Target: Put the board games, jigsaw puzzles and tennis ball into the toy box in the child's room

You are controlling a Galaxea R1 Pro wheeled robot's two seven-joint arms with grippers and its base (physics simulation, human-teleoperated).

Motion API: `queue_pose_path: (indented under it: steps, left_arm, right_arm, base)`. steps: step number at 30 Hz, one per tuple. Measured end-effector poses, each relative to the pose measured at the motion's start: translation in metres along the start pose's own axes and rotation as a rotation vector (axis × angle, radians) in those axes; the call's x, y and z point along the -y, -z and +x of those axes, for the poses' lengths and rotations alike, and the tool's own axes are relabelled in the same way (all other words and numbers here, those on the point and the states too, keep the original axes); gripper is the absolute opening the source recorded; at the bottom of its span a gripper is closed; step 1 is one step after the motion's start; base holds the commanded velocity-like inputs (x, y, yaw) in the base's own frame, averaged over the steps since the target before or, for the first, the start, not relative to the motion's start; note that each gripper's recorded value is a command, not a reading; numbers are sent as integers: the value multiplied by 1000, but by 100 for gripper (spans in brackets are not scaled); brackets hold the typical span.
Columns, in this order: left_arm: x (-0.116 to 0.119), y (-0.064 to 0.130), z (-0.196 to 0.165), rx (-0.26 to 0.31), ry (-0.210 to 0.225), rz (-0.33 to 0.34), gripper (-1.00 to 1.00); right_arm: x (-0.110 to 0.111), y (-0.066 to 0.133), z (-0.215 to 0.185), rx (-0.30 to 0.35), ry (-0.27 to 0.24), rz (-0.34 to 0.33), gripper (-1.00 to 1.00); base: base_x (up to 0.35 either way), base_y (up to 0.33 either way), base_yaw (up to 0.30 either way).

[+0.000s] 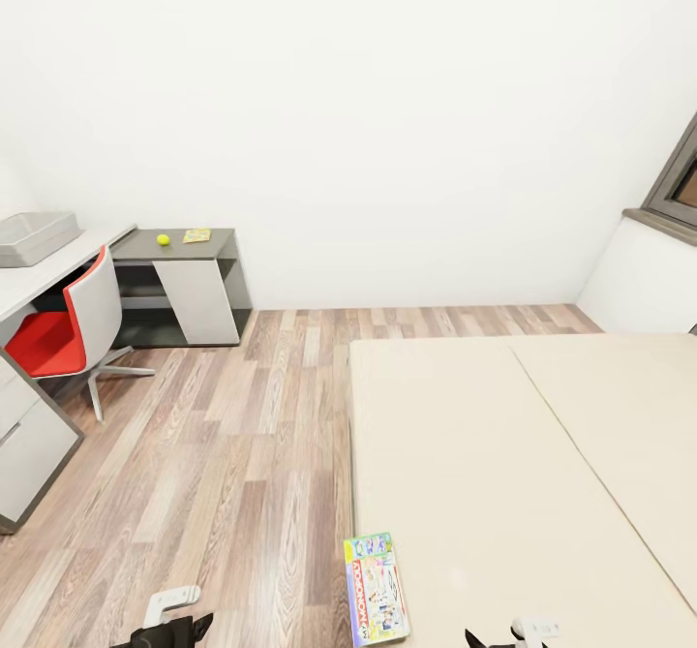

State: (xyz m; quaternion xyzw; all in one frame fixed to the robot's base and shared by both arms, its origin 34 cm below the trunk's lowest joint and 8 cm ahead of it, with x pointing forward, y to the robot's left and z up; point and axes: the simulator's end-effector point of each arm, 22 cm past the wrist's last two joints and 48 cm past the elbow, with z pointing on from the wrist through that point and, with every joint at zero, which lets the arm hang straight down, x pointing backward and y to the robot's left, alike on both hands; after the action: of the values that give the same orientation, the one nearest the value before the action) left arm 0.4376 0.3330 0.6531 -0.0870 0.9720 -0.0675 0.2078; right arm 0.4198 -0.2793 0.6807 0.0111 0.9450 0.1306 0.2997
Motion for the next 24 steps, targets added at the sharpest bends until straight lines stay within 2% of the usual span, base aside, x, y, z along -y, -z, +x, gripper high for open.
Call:
queue_pose_path:
  steps: [16,24]
  left_arm:
    - [2,0,1,-1,1,2,100]
    - [2,0,1,-2,1,3,100]
  right_arm:
    - [3,0,1,-2,-1,17,100]
    - [5,2,18,-35,-16,25,100]
  base:
    - [0,4,0]
    - [0,145,0]
